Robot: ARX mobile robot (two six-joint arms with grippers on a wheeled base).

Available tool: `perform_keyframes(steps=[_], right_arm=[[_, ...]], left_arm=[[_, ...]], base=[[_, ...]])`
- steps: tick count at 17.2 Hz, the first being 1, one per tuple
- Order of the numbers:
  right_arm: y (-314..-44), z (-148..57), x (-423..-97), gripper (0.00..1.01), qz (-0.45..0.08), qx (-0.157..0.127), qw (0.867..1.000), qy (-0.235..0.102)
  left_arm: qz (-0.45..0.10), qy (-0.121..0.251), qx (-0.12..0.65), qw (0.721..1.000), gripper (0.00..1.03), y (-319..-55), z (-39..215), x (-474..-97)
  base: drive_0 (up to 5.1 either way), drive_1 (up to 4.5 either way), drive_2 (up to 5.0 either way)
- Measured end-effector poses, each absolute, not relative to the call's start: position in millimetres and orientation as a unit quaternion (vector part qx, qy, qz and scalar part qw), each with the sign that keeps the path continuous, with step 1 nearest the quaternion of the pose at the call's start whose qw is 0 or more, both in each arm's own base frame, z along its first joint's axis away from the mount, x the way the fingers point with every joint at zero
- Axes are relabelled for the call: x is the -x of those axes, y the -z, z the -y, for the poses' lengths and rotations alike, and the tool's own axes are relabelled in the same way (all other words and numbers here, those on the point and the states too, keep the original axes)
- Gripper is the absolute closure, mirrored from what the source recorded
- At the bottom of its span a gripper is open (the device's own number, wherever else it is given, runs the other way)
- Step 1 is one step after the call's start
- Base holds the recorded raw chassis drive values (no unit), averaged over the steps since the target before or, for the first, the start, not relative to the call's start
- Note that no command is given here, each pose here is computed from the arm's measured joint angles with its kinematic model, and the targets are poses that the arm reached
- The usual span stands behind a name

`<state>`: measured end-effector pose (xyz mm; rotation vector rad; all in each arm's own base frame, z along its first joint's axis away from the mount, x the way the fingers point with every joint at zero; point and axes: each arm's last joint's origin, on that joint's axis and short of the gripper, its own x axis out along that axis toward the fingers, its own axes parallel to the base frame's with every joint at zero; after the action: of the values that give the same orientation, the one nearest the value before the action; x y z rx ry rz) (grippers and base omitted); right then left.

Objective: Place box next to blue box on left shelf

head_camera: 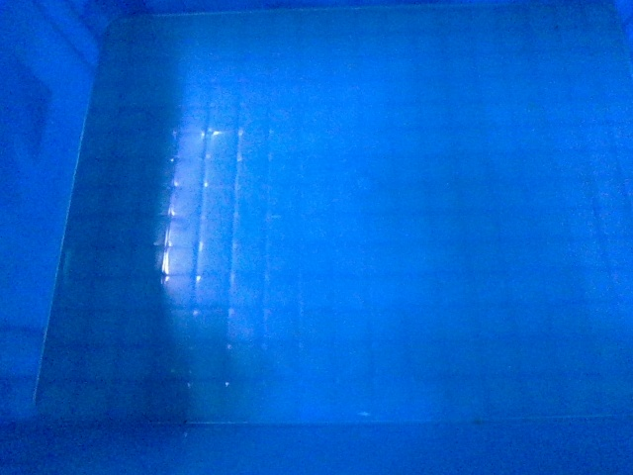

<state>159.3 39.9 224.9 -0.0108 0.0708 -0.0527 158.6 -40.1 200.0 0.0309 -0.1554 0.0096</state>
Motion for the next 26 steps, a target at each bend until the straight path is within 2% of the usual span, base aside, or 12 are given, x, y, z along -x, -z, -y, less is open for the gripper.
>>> perform_keyframes(steps=[26], right_arm=[[-225.0, -39.9, -159.3, 0.80, -0.035, 0.005, 0.999, 0.027]], left_arm=[[0.077, -0.005, -0.016, 0.997, 0.72, -199.8, 40.1, -158.6]], base=[[-4.9, 2.53, 2.5]])
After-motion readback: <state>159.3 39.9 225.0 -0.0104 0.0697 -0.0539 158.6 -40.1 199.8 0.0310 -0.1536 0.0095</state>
